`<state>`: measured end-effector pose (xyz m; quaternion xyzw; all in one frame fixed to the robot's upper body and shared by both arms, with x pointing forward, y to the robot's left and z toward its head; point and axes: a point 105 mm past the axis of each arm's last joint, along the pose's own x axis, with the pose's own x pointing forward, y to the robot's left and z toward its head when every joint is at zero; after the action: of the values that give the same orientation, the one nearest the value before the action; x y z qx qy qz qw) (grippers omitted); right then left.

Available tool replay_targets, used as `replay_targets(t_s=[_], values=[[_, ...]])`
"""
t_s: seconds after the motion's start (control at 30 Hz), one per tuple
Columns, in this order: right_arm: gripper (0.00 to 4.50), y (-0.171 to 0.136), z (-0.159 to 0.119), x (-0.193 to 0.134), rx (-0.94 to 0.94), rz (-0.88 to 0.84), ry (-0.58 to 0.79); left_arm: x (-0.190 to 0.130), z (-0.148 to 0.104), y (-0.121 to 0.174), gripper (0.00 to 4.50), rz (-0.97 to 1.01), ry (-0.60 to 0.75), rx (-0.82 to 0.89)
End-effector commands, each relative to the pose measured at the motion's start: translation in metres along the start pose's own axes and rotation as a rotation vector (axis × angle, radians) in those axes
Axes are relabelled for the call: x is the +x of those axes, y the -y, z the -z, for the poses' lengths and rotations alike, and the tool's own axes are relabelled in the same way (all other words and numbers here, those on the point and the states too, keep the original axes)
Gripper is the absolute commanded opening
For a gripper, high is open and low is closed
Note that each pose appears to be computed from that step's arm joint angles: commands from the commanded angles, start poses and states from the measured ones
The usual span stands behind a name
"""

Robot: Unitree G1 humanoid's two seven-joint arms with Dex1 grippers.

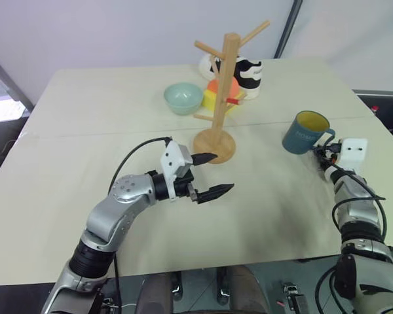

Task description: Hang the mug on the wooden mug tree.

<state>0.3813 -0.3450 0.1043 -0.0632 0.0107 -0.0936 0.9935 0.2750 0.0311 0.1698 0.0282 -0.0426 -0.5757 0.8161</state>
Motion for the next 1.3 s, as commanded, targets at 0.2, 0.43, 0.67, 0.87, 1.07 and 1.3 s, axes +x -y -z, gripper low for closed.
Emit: replay_targets(t_s=[0.2,0.43,0.67,0.87,1.07,1.3], values=[[0.03,0.001,-0.025,0.004,-0.002,-0.044,0.093,-0.002,-0.013,0.002,4.50,0.000,0.035,0.038],[0.03,-0.040,-0.074,-0.016,-0.323,-0.310,0.261,-0.026,-0.007,-0.025,4.50,-0.129,0.014,0.051],[0.03,-0.111,-0.138,-0.057,-0.609,-0.682,0.423,-0.065,-0.012,-0.054,4.50,-0.255,0.023,0.106],[0.03,-0.140,-0.160,-0.065,-0.713,-0.795,0.449,-0.076,-0.029,-0.060,4.50,-0.276,0.072,0.143],[0.03,-0.156,-0.180,-0.069,-0.768,-0.840,0.485,-0.080,-0.036,-0.059,4.50,-0.292,0.099,0.142],[0.03,-0.169,-0.197,-0.071,-0.807,-0.866,0.503,-0.082,-0.038,-0.057,4.50,-0.303,0.105,0.142]])
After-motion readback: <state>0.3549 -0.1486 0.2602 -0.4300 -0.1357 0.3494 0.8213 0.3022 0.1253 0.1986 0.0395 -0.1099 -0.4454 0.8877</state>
